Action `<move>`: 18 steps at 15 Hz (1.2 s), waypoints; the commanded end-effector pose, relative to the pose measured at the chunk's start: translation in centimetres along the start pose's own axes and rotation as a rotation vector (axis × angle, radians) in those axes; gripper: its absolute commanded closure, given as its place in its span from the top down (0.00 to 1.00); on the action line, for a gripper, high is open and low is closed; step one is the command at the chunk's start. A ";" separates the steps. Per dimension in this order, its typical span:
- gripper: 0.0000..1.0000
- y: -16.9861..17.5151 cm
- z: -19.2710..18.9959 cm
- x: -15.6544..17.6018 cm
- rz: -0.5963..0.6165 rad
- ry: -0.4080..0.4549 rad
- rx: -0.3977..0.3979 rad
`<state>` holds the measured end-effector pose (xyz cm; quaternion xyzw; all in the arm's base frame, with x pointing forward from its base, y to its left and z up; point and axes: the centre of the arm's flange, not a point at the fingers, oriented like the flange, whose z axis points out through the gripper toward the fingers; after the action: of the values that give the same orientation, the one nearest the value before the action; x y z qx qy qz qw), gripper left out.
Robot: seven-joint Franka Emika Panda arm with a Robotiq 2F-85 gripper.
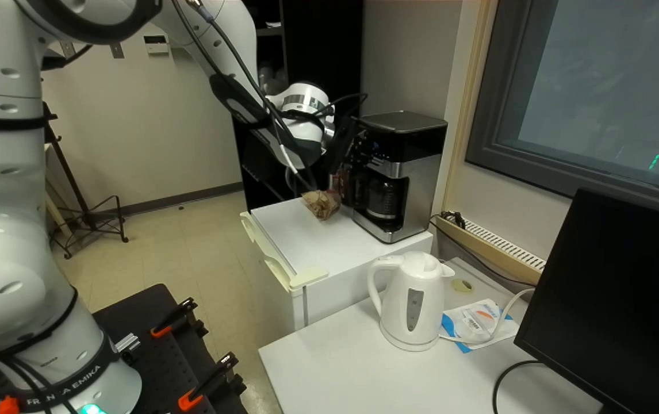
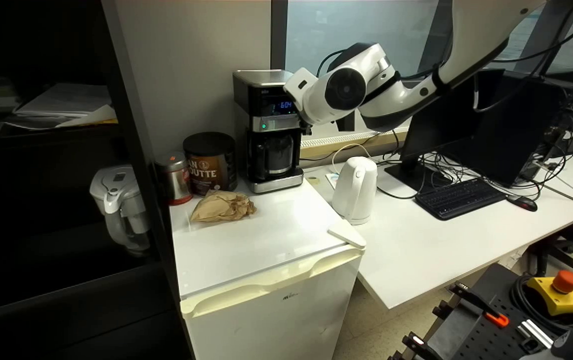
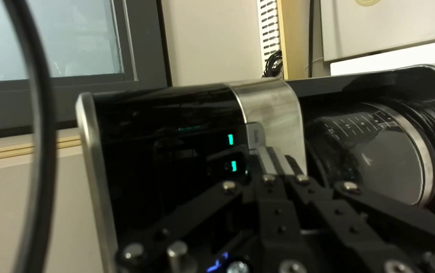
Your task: Press a button on the coffee maker
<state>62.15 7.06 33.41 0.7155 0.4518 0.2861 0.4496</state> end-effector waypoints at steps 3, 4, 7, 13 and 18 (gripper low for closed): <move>0.03 -2.2 -2.1 -0.2 -0.019 0.077 0.103; 0.03 -3.1 -3.2 -0.2 -0.038 0.098 0.133; 0.01 -5.3 -5.1 -0.2 -0.075 0.140 0.196; 0.00 -8.2 -9.2 -0.5 -0.172 0.168 0.232; 0.00 -9.9 -12.8 -0.9 -0.245 0.186 0.215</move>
<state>50.43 12.37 28.89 0.6894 0.5884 0.2479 0.3422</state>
